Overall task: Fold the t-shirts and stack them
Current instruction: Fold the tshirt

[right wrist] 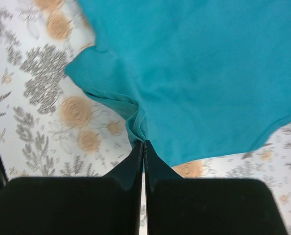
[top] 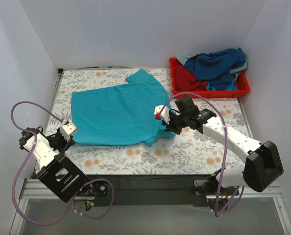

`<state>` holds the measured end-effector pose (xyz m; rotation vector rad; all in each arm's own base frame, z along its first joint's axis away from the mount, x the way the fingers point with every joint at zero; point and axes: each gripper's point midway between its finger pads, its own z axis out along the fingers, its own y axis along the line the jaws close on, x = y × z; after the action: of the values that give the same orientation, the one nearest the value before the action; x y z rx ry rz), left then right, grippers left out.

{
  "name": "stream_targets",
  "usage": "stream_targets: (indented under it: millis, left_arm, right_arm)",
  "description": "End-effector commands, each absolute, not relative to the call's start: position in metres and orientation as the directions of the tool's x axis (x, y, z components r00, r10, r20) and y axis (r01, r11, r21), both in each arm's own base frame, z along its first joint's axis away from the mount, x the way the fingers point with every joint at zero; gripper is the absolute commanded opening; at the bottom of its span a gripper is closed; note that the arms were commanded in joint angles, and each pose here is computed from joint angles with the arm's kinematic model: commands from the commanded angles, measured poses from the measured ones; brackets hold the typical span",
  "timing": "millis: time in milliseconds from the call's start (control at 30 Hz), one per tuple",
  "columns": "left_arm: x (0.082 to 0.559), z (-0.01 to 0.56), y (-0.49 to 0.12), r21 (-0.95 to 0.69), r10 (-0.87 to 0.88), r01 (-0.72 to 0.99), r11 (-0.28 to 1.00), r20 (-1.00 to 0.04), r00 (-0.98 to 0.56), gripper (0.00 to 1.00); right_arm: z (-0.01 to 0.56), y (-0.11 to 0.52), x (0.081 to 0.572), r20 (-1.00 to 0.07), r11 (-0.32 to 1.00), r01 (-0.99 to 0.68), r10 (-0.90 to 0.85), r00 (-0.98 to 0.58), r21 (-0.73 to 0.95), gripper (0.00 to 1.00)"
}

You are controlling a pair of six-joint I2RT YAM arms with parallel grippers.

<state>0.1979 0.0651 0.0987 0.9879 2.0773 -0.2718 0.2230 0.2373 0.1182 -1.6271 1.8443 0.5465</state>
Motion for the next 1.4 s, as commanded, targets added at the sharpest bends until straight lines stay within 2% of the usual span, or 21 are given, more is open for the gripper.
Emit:
stream_targets:
  millis: [0,200,367,933,1367]
  left_arm:
    - [0.189,0.114,0.057,0.089,0.529,0.732,0.676,-0.75,-0.397,0.0]
    - [0.213,0.112,0.076,-0.049,0.341,0.595,0.802,-0.78,-0.525,0.0]
    - [0.239,0.119,0.096,-0.059,0.263,0.518,0.853,-0.81,-0.524,0.0]
    - [0.302,0.108,0.108,-0.003,0.271,0.453,0.892,-0.798,-0.538,0.0]
    - [0.307,0.082,0.114,-0.009,0.28,0.442,0.897,-0.761,-0.585,0.0]
  right_arm:
    - [0.16,0.251,0.248,-0.751,0.196,-0.976,-0.657,-0.056,-0.098,0.01]
    - [0.165,0.248,0.274,-0.74,0.199,-0.97,-0.672,-0.031,-0.141,0.01]
    - [0.17,0.249,0.306,-0.738,0.22,-0.961,-0.675,-0.027,-0.165,0.01]
    - [0.162,0.269,0.374,-0.712,0.204,-0.953,-0.702,0.017,-0.223,0.01]
    - [0.137,0.279,0.404,-0.674,0.174,-0.955,-0.738,0.035,-0.24,0.01]
